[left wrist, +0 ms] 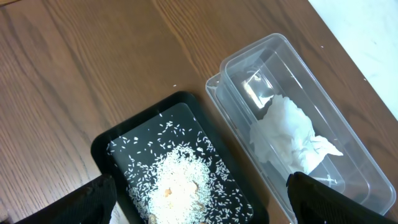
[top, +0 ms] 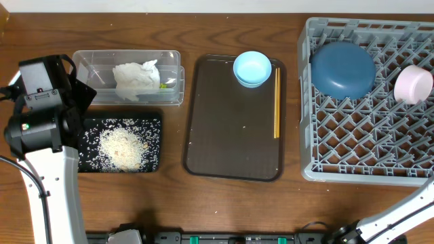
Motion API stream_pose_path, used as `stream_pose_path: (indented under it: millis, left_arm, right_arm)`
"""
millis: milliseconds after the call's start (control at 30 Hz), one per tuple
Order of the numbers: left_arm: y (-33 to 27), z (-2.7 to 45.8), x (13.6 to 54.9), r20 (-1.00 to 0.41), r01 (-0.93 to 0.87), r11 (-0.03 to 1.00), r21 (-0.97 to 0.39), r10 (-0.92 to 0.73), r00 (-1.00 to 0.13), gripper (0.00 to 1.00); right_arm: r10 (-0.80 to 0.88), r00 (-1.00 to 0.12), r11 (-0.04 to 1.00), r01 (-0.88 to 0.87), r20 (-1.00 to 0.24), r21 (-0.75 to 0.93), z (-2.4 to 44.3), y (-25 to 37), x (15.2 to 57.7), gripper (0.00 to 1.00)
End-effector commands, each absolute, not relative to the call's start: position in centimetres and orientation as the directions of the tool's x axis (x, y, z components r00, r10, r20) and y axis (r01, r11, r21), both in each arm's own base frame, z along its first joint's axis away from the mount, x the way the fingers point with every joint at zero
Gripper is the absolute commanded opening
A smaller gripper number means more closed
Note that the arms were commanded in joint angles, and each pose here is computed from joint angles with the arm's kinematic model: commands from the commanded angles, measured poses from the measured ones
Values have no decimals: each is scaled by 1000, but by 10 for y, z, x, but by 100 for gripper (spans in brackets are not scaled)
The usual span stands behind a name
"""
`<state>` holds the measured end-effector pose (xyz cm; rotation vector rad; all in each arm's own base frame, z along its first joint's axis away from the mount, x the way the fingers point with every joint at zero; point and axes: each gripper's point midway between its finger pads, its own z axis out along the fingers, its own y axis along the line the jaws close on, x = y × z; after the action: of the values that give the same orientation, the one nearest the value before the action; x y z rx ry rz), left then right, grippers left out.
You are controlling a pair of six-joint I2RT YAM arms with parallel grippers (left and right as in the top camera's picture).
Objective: Sort waste into correct bins and load items into the dishwasher rack
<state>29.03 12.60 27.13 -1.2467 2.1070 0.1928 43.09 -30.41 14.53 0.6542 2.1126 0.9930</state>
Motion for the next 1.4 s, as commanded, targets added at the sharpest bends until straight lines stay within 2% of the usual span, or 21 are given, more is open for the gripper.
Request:
stream_pose_path:
  millis: [0,100,233,433,533,667,1033,1367]
  left_arm:
    - [131,270,288,-617,-838,511,-192,-727,-302,90]
    - [131,270,288,-617,-838,511,-192,-726,-302,90]
    - [131,270,288,-617,-838,511,-192,-727,-302,90]
    - [131,270,288,-617,-838,511,-192,-726,-302,90]
    - [131,270,288,-618,-838,511,-192,-726,-302,90]
    - [131,270,288,-617,-838,511,-192,-727,-302,90]
    - [131,270,288,-618,-838,511,-192,-727,-301,90]
    - [131,270,288,-617,-838,511,-192,-727,-302,90]
  right_arm:
    - [625,-645,721,262,-440,642,173,-299,432,11]
    - [626,-634,763,378,-454,525,188,-299,433,11]
    - [591,-643,802,406,-486,438,202,-280,446,11]
    - [709,-554,679,704,-436,210,180,-288,441,6]
    - [719,-535,637,763,-443,112,176,-288,436,1]
    - [722,-526,598,802,-450,21,173,-287,429,1]
    - [741,-551,598,802,-384,3,142,-278,422,1]
    - [740,-585,654,741,-331,154,104,-251,444,1]
